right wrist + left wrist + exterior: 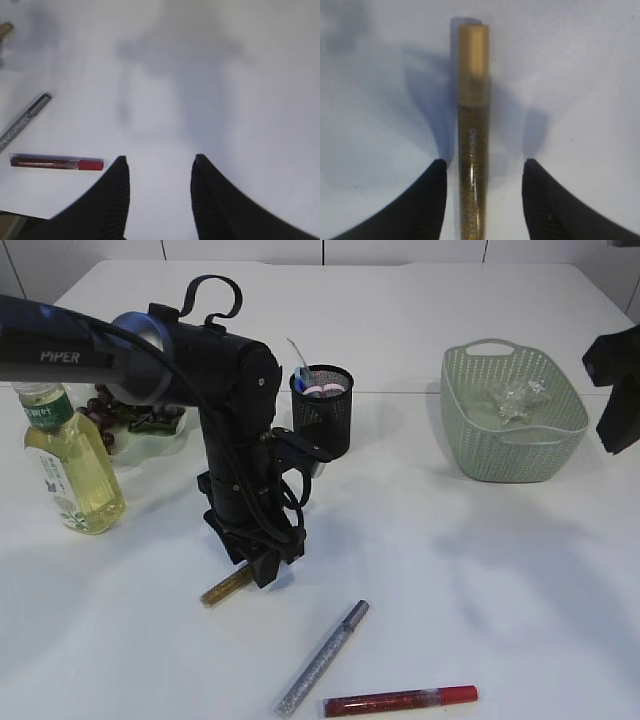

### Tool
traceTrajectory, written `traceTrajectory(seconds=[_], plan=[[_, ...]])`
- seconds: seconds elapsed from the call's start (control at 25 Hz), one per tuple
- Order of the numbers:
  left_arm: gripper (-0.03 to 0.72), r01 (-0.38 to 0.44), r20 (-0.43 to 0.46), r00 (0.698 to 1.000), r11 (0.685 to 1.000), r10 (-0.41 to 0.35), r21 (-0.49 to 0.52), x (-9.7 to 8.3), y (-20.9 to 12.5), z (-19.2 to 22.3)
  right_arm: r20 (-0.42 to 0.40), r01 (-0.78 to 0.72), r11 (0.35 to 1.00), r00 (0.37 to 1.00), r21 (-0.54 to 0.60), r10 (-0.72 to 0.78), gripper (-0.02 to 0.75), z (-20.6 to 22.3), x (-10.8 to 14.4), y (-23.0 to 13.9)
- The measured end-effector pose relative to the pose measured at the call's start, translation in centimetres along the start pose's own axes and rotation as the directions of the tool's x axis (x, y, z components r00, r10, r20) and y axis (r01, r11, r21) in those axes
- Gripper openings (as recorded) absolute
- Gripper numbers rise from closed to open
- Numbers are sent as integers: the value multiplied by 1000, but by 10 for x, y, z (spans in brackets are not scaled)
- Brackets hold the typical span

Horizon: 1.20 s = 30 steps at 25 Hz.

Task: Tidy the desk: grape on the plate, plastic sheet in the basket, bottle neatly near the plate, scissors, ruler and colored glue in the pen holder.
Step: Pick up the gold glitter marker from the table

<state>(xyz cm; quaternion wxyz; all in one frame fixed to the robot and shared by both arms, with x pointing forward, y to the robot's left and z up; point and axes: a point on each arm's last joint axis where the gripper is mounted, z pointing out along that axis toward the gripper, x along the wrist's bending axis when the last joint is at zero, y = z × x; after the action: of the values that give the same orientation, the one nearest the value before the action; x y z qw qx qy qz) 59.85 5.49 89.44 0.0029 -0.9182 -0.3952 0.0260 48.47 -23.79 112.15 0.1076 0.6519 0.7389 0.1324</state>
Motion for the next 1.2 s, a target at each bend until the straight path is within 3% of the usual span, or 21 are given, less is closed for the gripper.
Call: traceTrajectory(seconds=[0.76,1.2], plan=[[347,-1,4,1000,1000,1,22,0,0,10,0,0,1000,1000,0,0,331,0,0,0],[144,-1,4,1000,1000,1,22,0,0,10,0,0,1000,1000,0,0,331,0,0,0]])
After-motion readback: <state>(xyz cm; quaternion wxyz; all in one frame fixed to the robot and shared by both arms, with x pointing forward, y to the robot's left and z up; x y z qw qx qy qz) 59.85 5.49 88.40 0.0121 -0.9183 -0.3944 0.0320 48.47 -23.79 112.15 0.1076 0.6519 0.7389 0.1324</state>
